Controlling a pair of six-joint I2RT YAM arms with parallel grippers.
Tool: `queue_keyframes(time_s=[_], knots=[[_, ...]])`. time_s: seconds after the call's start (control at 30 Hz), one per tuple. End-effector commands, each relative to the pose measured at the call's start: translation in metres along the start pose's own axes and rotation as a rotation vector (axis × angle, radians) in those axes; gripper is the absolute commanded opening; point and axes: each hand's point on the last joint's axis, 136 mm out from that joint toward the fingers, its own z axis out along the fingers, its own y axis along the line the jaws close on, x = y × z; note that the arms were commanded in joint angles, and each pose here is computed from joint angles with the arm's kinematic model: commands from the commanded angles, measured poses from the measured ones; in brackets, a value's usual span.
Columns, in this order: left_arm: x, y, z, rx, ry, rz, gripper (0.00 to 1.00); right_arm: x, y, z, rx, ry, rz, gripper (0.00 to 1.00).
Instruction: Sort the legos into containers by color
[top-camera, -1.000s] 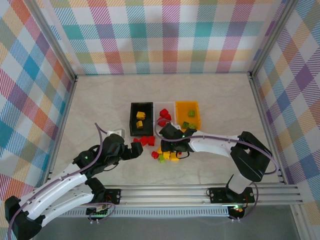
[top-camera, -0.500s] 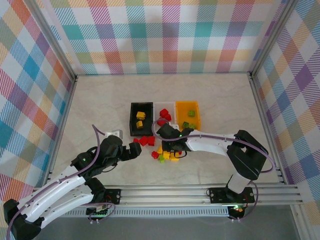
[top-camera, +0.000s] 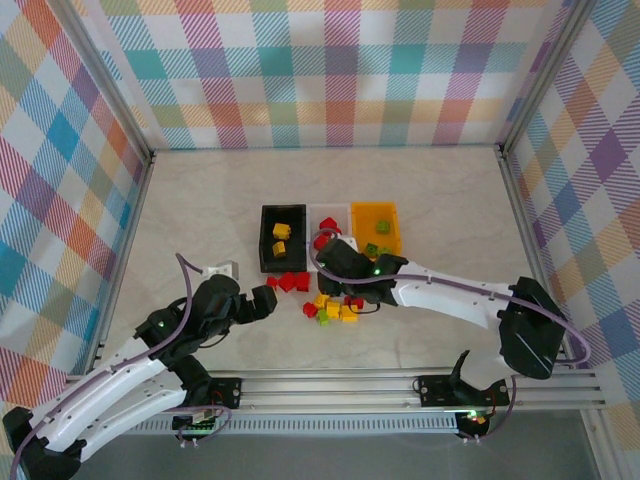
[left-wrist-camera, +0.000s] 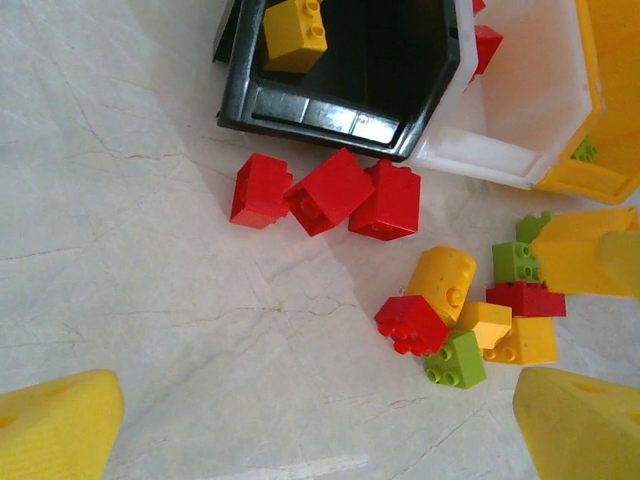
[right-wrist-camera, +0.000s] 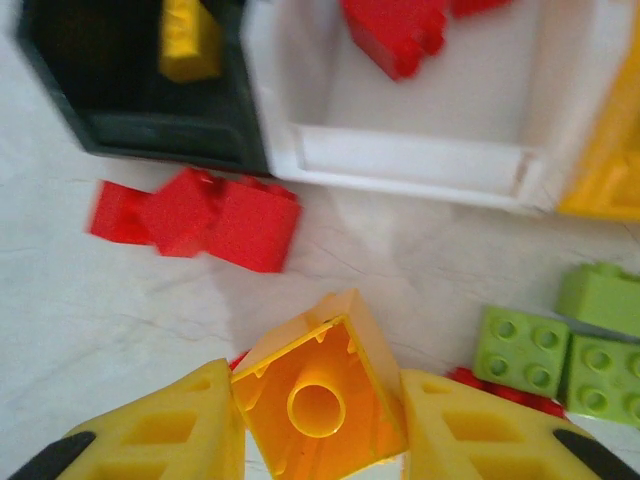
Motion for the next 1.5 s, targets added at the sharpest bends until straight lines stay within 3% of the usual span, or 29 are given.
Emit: queue_keyframes(time_s=[0.0, 0.17, 0.47, 0.53, 0.63, 0.8, 1.0, 1.13, 1.17, 1.47], knots=[[0.01, 0.014, 0.002, -0.039, 0.015, -0.005, 1.0, -0.028, 0.04, -0.014, -0.128, -0.057, -0.068, 0.39], [0.016, 0.02, 0.003, -0.056, 0.031, -0.013, 1.0, -0.067, 0.071, 0.01, -0.156, -0.071, -0.095, 0.39], [0.018, 0.021, 0.005, -0.063, 0.038, -0.014, 1.0, -0.123, 0.078, 0.073, -0.122, -0.064, -0.063, 0.4], [0.02, 0.022, 0.007, -0.062, 0.043, -0.016, 1.0, -0.128, 0.079, 0.083, -0.121, -0.048, -0.057, 0.47], [0.023, 0.015, 0.011, -0.028, 0.056, -0.009, 1.0, -0.135, 0.086, 0.086, -0.151, -0.042, -0.054, 0.67], [0.025, 0.0, 0.016, 0.012, 0.096, 0.019, 1.0, -0.144, 0.089, 0.053, -0.201, -0.1, -0.049, 0.73], [0.03, -0.03, 0.027, 0.055, 0.113, 0.087, 0.98, -0.11, 0.056, 0.008, -0.219, -0.145, 0.0, 0.74], [0.042, -0.051, 0.046, 0.056, 0.147, 0.148, 0.78, -0.069, 0.014, -0.01, -0.173, -0.137, 0.041, 0.74], [0.046, -0.057, 0.052, 0.056, 0.16, 0.165, 0.77, -0.06, 0.005, -0.015, -0.168, -0.138, 0.051, 0.74], [0.055, -0.073, 0.097, -0.037, 0.177, 0.277, 0.79, -0.013, -0.048, -0.043, -0.114, -0.148, 0.117, 0.75]])
